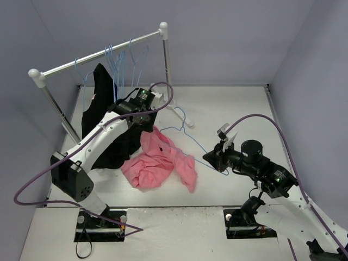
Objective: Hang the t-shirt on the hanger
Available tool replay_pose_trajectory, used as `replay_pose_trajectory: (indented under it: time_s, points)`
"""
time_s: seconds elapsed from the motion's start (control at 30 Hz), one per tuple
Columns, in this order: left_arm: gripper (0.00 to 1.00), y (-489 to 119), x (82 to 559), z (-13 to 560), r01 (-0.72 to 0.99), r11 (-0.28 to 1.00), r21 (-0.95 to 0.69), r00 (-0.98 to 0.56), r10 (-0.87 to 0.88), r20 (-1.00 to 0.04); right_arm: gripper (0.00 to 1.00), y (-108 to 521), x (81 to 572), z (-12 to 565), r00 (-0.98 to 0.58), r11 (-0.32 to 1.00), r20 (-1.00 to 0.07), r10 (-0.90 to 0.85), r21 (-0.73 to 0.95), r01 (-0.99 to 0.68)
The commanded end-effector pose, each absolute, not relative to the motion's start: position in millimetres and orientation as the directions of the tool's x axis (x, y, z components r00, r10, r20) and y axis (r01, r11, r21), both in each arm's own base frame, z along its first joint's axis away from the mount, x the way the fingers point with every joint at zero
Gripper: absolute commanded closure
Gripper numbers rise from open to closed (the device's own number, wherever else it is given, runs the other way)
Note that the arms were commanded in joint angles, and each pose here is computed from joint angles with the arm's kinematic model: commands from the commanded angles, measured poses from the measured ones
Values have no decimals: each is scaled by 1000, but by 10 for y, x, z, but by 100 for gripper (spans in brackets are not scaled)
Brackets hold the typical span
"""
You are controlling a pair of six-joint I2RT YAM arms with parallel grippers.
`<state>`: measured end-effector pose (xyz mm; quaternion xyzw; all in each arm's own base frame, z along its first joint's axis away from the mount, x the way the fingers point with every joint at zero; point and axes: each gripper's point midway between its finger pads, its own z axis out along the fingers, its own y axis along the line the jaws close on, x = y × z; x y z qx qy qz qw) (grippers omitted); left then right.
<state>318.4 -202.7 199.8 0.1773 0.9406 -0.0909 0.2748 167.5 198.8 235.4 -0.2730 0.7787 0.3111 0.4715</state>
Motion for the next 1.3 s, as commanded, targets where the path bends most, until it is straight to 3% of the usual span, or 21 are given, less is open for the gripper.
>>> replay_pose_trajectory:
  time_s: [0.0, 0.2, 0.5, 1.03, 1.27]
  points:
    - [100, -2025, 3163, 2488, 467, 882, -65, -710, 329, -623, 100, 2122, 1762, 2913, -246, 599, -965, -93, 143, -788]
    - [100, -2053, 3108, 2916, 525, 849, -66, -655, 353, -668, 100, 2258, 1724, 3352, -165, 522, -984, -61, 109, -846]
    - [100, -2130, 2929, 3833, 597, 799, -72, -514, 312, -799, 100, 2262, 1751, 3968, -18, 517, -999, 29, 31, -856]
    - [100, -2457, 2506, 4411, 702, 712, -28, -347, 308, -886, 100, 2437, 1788, 4059, 22, 465, -988, 150, 50, -884]
    - [100, -2440, 2530, 4551, 684, 729, 17, -299, 302, -905, 100, 2392, 1695, 4086, 65, 448, -984, 164, 16, -894]
